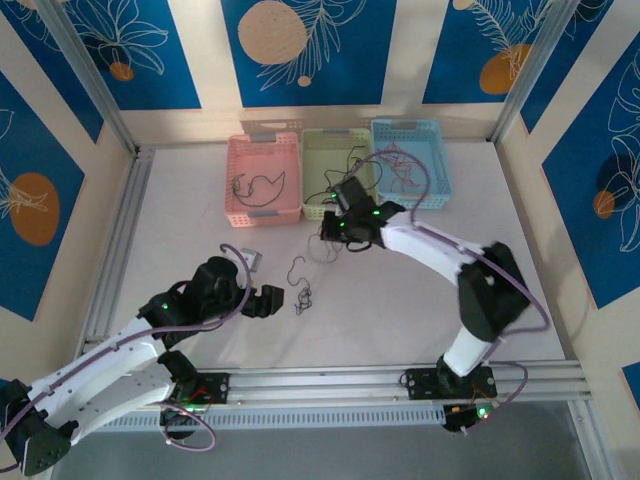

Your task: Untangle the cables

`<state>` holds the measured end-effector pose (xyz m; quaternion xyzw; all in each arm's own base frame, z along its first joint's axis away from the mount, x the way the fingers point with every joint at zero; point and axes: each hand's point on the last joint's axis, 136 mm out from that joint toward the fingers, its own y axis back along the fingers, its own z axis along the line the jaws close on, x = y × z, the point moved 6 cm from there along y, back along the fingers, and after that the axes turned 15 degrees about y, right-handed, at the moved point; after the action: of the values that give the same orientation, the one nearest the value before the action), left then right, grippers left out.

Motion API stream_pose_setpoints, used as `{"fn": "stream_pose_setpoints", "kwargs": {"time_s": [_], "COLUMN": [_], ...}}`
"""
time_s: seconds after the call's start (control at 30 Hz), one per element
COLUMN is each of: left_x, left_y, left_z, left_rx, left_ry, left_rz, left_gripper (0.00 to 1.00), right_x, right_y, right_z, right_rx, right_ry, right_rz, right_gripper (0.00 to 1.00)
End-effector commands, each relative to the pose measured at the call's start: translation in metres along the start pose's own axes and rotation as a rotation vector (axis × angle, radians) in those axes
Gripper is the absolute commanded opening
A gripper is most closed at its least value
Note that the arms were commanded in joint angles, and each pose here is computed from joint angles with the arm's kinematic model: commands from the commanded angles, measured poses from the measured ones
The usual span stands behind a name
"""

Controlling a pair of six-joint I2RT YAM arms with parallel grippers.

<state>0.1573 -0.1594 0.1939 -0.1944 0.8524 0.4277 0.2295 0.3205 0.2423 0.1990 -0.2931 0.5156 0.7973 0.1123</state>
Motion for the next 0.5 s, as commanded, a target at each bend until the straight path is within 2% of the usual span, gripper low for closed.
{"fn": "stream_pose_setpoints", "kwargs": {"time_s": [0.0, 0.17, 0.27, 0.37, 0.47], "left_x": [0.003, 0.009, 0.008, 0.005, 0.002], "left_y": [-0.003, -0.020, -0.030, -0.039, -0.048], "left_z": [0.005, -0.005, -0.009, -0.016, -0.020], "left_rx": [-0.002, 0.081, 0.099, 0.118, 0.122], "left_ry": [0.010, 0.023, 0.020, 0.010, 0.007], "left_rz": [0.009, 0.071, 0.094, 0.120, 0.135], "left_gripper": [0.89, 0.90, 0.91, 0.91, 0.91], "right_x": [-0.029, -0.049, -0.060, -0.071, -0.086], "right_y": [0.046, 0.114, 0.145, 0.160, 0.161], "right_z": [0.005, 0.015, 0.013, 0.006, -0.007], "right_rx": [-0.113, -0.222, -0.232, -0.245, -0.237], "right_ry": [0.044, 0.105, 0.099, 0.053, -0.010], "right_rz": [-0.161, -0.332, -0.407, -0.428, -0.429], "right_gripper": [0.00, 0.00, 0.00, 0.00, 0.00]}}
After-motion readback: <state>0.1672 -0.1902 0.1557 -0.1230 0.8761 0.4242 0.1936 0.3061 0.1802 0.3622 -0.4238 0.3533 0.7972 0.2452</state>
